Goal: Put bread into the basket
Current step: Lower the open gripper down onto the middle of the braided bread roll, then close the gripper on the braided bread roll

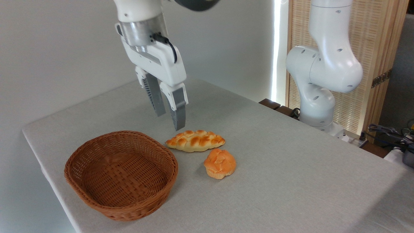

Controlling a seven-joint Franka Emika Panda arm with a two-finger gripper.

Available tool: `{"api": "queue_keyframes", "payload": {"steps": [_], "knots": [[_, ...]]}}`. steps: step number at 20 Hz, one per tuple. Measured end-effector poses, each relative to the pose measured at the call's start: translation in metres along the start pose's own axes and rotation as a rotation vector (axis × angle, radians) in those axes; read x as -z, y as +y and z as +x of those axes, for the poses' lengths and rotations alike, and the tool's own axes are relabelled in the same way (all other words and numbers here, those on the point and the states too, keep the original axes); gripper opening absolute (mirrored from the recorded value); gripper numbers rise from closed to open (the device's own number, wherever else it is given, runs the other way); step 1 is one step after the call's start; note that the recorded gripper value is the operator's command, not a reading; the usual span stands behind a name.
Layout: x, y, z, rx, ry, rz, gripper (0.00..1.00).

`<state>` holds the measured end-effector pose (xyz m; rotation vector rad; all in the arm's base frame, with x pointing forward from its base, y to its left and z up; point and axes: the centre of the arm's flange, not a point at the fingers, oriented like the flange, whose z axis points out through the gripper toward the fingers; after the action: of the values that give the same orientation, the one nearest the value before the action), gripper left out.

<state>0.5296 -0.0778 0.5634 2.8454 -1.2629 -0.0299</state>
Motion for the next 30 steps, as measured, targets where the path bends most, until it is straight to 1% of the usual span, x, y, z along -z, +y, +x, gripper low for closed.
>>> {"api": "queue_keyframes", "payload": {"steps": [2, 5, 7, 9, 12, 15, 17, 19, 20, 21, 22, 24, 26, 27, 29, 30], "knots": [[-0.023, 0.026, -0.001, -0.033, -0.001, 0.009, 1.0], [-0.062, 0.067, 0.002, -0.098, -0.031, 0.004, 1.0], [-0.082, 0.082, 0.001, -0.124, -0.058, -0.011, 1.0], [-0.098, 0.09, 0.001, -0.18, -0.08, -0.026, 1.0], [-0.122, 0.096, -0.002, -0.319, -0.089, -0.039, 1.0], [-0.135, 0.099, -0.005, -0.439, -0.1, -0.057, 1.0], [-0.145, 0.102, -0.008, -0.538, -0.112, -0.078, 1.0], [-0.154, 0.103, -0.012, -0.592, -0.123, -0.096, 1.0], [-0.157, 0.103, -0.012, -0.605, -0.125, -0.1, 1.0], [-0.158, 0.103, -0.012, -0.614, -0.125, -0.101, 0.98], [-0.159, 0.103, -0.011, -0.621, -0.123, -0.1, 0.9], [-0.161, 0.103, -0.009, -0.625, -0.117, -0.094, 0.6], [-0.162, 0.103, -0.006, -0.629, -0.109, -0.085, 0.38], [-0.163, 0.103, -0.005, -0.631, -0.107, -0.082, 0.3], [-0.164, 0.103, -0.005, -0.632, -0.106, -0.082, 0.25], [-0.164, 0.103, -0.005, -0.632, -0.107, -0.083, 0.25]]}}
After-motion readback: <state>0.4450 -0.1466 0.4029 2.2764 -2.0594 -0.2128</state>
